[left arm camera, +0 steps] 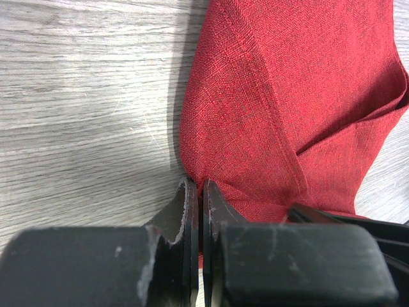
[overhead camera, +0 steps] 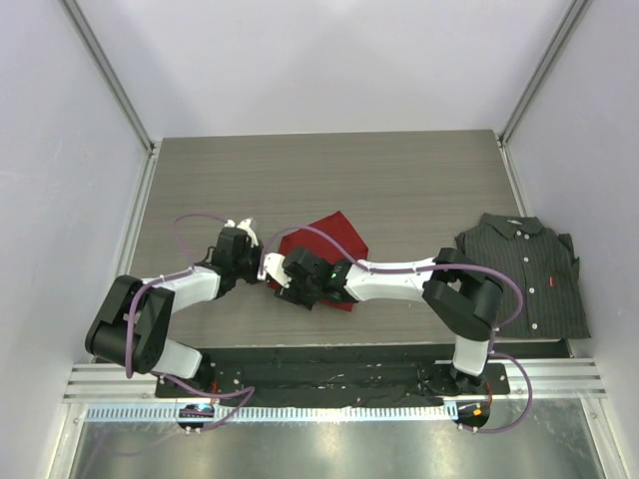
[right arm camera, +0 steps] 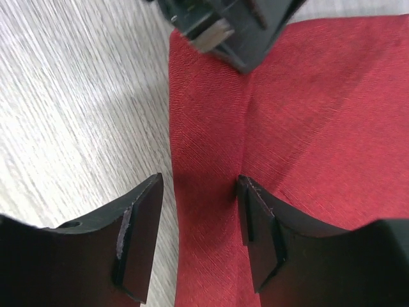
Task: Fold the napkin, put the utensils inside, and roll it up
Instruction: Roll the napkin with the utensil
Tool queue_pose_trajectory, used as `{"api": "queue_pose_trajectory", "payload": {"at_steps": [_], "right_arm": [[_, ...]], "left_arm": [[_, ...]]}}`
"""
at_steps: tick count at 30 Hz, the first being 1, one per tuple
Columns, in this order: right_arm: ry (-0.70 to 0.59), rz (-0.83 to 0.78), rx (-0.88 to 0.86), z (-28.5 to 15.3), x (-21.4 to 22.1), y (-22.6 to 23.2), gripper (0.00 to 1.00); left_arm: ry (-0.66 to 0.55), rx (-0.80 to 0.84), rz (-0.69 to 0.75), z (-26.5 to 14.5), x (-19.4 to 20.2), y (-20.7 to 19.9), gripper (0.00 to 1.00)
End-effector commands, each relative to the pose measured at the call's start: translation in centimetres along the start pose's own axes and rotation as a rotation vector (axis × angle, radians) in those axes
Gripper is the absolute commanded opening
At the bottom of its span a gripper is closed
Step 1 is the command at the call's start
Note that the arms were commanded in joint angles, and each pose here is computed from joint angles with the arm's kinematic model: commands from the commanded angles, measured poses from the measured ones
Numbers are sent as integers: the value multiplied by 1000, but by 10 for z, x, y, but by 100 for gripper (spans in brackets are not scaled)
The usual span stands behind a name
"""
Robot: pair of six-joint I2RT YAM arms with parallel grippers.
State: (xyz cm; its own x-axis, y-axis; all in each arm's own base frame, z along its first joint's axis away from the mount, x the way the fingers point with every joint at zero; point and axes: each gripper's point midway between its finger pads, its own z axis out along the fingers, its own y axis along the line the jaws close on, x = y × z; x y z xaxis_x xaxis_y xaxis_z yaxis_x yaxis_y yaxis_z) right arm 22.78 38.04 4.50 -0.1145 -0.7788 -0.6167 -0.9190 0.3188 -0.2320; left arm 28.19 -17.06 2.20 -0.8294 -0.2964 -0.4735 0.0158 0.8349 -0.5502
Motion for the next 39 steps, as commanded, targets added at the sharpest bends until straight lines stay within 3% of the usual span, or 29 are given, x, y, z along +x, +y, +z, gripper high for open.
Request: {"api": "queue_pose_trajectory", "payload": {"at_steps": [1, 6, 10, 14, 15, 18, 24, 31, 36, 39], "right_arm": [[-35, -22, 18, 9, -9, -6, 56], [10, 19, -24, 17, 6, -11, 52], [40, 107, -164, 20, 22, -1, 41], [79, 188, -289, 20, 41, 15, 33], [90, 206, -312, 20, 44, 18, 31], [99, 282, -383, 18, 49, 28, 29], [109, 405, -486, 14, 51, 46, 27], [101, 511, -534, 2, 47, 44, 27], [99, 595, -593, -6, 46, 41, 27], [93, 669, -652, -8, 44, 37, 27]], "left_arm": [[51, -43, -20, 0, 9, 8, 0], [48, -22, -10, 0, 5, 3, 0], [32, 6, 2, -3, -1, -5, 4], [-24, -28, 8, -16, -15, -6, 29], [-49, -33, 12, -20, -20, -8, 42], [-101, -105, 18, -34, -28, 2, 65], [-205, -216, -15, -61, -33, 22, 86], [-319, -269, -51, -87, -30, 39, 93], [-385, -83, 7, -93, -33, 11, 91], [-367, 56, 48, -93, -24, -10, 88]]}}
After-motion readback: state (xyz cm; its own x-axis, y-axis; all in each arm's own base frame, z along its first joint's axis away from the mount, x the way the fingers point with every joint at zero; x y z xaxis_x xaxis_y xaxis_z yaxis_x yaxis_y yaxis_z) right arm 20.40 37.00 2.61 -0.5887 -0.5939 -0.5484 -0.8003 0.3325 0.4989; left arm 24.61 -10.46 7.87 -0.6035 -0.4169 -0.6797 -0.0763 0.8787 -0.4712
